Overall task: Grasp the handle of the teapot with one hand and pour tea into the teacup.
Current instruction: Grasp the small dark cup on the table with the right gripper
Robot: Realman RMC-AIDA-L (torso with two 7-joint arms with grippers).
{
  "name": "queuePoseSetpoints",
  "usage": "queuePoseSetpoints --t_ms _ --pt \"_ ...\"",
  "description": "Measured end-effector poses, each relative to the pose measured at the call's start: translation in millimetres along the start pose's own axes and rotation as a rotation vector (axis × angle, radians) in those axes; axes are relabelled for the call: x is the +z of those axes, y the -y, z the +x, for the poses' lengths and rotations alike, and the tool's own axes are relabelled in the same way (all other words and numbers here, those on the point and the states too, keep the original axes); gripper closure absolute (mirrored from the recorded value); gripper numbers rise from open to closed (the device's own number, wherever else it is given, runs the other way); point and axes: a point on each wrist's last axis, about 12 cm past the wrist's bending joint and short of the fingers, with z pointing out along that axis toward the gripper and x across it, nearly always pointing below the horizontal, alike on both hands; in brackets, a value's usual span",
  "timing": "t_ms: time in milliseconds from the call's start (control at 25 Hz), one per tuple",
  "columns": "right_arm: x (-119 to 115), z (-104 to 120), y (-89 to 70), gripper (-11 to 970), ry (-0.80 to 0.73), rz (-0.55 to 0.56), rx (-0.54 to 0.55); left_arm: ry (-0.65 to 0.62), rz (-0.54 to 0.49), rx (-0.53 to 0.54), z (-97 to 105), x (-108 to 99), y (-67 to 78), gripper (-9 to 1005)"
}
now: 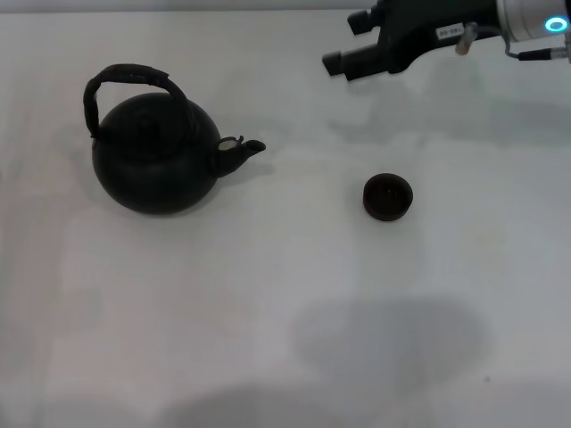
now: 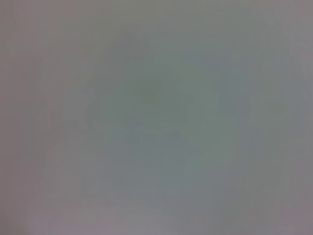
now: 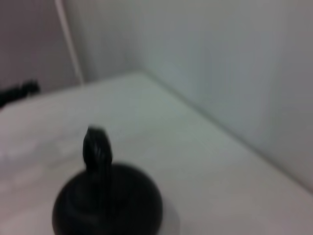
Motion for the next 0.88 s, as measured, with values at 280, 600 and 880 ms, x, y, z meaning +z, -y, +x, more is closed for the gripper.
queuePoseSetpoints --t_ms 280,600,880 --pt "18 -31 -36.6 197 -0.23 -0.007 -0.097 0.011 0.001 0.003 -2 5 -0.3 303" --pt "45 -32 -56.8 196 -0.45 -0.006 -0.202 0.049 -0.034 -0.001 -7 11 -2.9 302" --pt "64 -20 -61.9 196 -0.58 -0.031 -0.223 0.066 -0.053 0.014 -10 19 -4.2 303"
